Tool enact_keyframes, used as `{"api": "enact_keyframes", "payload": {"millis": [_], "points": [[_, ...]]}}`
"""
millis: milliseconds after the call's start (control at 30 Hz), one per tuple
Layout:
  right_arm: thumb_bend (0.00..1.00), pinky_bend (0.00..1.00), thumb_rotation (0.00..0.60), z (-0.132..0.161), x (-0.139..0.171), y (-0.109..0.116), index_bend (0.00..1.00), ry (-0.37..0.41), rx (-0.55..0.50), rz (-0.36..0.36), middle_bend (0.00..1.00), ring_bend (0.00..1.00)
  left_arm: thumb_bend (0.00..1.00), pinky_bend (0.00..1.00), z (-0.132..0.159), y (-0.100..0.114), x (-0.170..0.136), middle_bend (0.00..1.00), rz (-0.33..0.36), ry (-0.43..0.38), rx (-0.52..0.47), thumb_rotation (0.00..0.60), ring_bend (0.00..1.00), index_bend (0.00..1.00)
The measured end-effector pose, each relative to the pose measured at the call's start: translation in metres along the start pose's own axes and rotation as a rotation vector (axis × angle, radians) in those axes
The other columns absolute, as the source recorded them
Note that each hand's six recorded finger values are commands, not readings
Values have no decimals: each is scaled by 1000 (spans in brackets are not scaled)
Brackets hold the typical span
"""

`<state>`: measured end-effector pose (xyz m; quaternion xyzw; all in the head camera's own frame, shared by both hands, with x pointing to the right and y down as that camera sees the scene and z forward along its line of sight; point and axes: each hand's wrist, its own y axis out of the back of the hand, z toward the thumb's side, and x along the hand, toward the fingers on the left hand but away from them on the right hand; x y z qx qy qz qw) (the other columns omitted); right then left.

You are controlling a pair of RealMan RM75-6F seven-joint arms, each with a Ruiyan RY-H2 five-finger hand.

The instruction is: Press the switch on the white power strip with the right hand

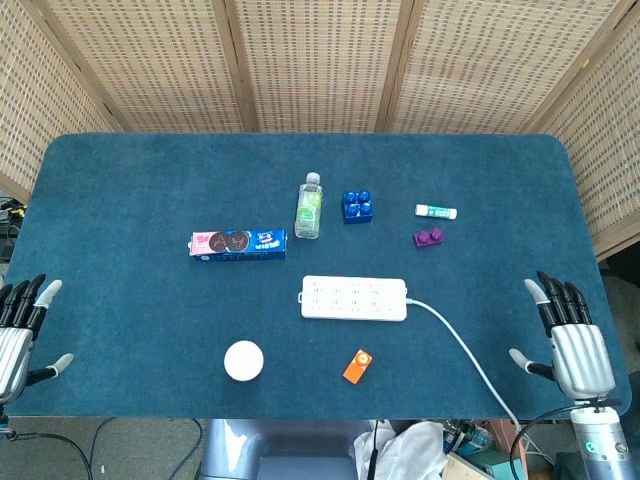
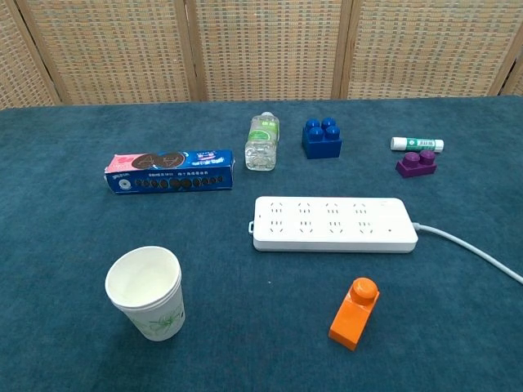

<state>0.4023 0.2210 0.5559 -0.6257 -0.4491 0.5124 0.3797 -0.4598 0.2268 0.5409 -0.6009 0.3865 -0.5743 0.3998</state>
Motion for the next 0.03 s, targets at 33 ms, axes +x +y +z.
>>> {"api": "enact_keyframes", "payload": {"millis": [33], "points": [[0,0,600,-2,1,0,0,-9,-5,-4,0,0,0,0,0,0,0,0,1,-1,-1,600,0,0]]}}
